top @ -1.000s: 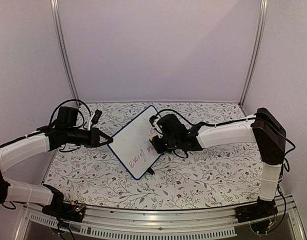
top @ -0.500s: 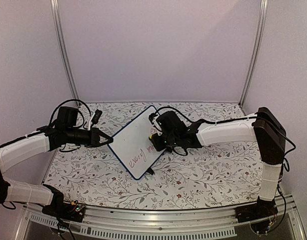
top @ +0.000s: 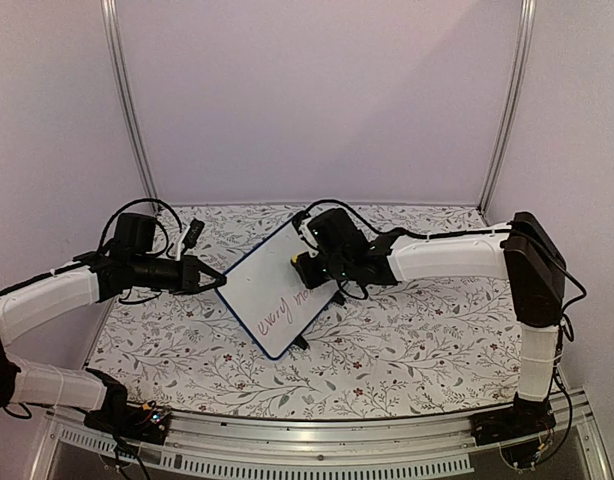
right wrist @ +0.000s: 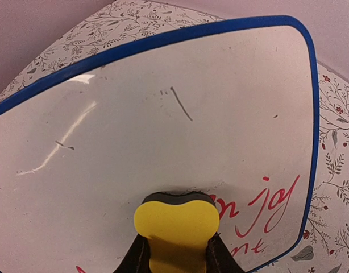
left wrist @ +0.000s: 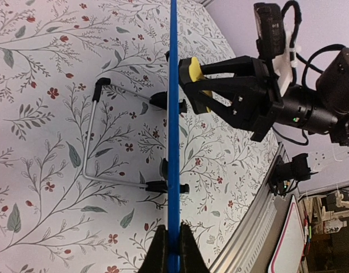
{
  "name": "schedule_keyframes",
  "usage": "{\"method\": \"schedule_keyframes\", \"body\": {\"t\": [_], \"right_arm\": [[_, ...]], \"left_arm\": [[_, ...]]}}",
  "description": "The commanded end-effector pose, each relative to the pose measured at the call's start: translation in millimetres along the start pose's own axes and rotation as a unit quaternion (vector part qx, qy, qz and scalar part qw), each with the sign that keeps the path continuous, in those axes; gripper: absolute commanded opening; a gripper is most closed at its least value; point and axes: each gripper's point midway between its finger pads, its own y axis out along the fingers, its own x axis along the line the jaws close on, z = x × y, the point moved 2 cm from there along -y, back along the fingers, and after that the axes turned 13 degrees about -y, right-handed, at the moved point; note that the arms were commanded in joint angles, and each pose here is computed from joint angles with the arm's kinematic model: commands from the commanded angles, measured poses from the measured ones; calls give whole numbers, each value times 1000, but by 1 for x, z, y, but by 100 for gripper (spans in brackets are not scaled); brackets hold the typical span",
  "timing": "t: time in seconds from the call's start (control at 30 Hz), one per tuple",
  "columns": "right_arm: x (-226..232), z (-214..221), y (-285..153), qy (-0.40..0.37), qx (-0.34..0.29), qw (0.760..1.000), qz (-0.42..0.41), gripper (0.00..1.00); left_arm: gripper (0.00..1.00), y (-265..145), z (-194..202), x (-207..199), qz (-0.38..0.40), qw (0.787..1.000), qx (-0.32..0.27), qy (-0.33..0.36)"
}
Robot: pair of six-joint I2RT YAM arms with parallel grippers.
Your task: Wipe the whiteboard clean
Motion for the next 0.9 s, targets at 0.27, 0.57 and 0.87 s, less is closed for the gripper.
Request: {"method": "schedule_keyframes", "body": {"t": [0.27, 0.57, 0.87], "right_arm": [[-2, 43, 6, -1, 45, 999, 4, 21], [-5, 56, 3, 3, 54, 999, 8, 21], [7, 58, -3, 7, 44, 998, -36, 20]], "left_arm": [[0, -2, 1, -10, 23, 1000, 0, 21], [0, -2, 1, -10, 24, 999, 1, 21], [0, -2, 1, -10, 24, 999, 1, 21]]}}
